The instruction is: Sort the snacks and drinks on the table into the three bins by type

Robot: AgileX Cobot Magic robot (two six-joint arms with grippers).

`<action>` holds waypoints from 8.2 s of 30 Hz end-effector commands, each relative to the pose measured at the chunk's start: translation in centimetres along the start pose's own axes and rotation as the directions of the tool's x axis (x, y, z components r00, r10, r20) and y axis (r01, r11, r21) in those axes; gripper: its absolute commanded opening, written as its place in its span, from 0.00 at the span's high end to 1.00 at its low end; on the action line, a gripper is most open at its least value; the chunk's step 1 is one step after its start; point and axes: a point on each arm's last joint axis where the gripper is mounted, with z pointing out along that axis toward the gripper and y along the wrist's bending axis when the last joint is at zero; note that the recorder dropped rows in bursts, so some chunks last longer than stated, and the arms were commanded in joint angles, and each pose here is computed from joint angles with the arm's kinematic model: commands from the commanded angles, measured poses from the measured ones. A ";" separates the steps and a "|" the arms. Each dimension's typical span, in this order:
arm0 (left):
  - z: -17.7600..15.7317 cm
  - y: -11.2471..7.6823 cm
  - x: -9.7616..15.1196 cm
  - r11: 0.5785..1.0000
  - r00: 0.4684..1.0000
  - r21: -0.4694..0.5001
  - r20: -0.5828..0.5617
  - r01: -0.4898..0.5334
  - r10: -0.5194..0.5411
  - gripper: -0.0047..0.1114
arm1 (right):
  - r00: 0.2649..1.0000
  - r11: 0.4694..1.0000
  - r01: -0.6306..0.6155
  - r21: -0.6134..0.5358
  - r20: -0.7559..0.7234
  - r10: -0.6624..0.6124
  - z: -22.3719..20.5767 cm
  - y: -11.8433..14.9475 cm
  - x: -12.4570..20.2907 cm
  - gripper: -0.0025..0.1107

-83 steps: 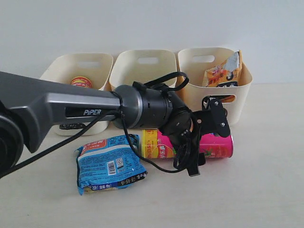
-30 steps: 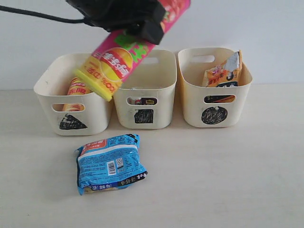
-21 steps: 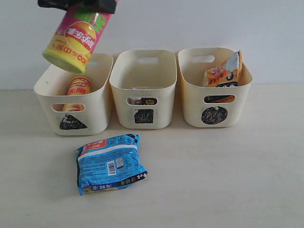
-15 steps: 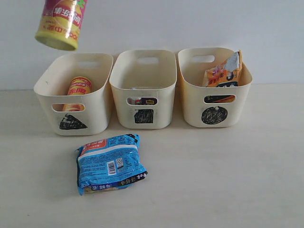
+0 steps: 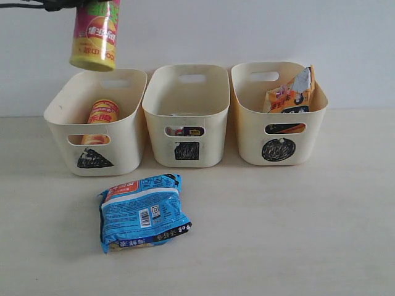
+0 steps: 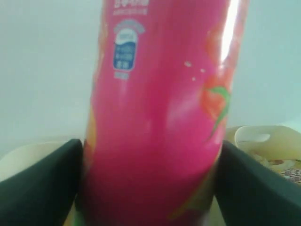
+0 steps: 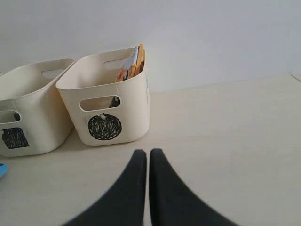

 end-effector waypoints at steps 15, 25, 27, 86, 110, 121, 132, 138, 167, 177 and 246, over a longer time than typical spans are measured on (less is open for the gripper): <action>7.4 4.4 6.1 0.995 0.992 -0.086 -0.118 0.042 -0.052 0.65 | 1.000 1.000 0.003 0.001 -0.002 -0.003 0.0 0.0 0.1 0.98; 8.1 4.6 6.9 0.995 0.988 -0.092 -0.147 0.041 -0.055 0.27 | 1.000 1.000 0.002 0.001 0.000 -0.002 0.0 0.0 0.1 0.98; 8.1 4.5 6.5 0.995 0.989 -0.090 -0.140 0.042 -0.054 0.24 | 1.000 1.000 0.002 0.001 0.000 -0.002 0.0 0.0 0.1 0.98; -30.3 3.7 18.9 0.999 0.899 -0.023 0.434 -0.048 0.053 0.92 | 0.955 0.963 -0.263 -0.053 0.131 0.268 0.2 0.2 -1.3 0.98; -30.6 5.9 24.2 0.977 0.936 -0.174 0.348 0.123 -0.056 0.92 | 0.924 0.974 -0.175 -0.142 -0.365 0.113 17.5 7.9 -6.1 0.98; -32.0 5.6 25.4 0.979 0.946 -0.183 0.323 0.092 -0.028 0.92 | 0.769 0.983 -0.082 -0.165 -0.638 -0.043 22.6 13.1 -3.4 0.98; -32.0 5.6 25.4 0.979 0.945 -0.179 0.324 0.098 -0.035 0.92 | 0.586 0.948 -0.122 -0.295 -0.792 -0.171 24.4 17.0 0.0 0.98; -32.0 5.6 25.4 0.979 0.945 -0.179 0.324 0.098 -0.035 0.92 | 0.402 0.832 -0.297 -0.468 -0.852 -0.336 25.4 19.8 1.3 0.98; -30.2 6.9 29.8 0.964 0.955 -0.239 0.295 0.114 -0.040 0.92 | 0.285 0.711 -0.660 -0.243 -0.956 -0.062 32.2 19.0 6.7 0.29; -30.2 6.9 29.8 0.963 0.954 -0.243 0.297 0.119 -0.043 0.92 | 0.270 0.707 -0.662 -0.251 -0.959 -0.088 33.4 20.5 8.8 0.29; -30.2 6.9 29.9 0.962 0.956 -0.244 0.289 0.120 -0.046 0.92 | 0.730 0.669 -0.433 -0.604 -0.671 -0.132 27.6 14.5 -14.6 0.98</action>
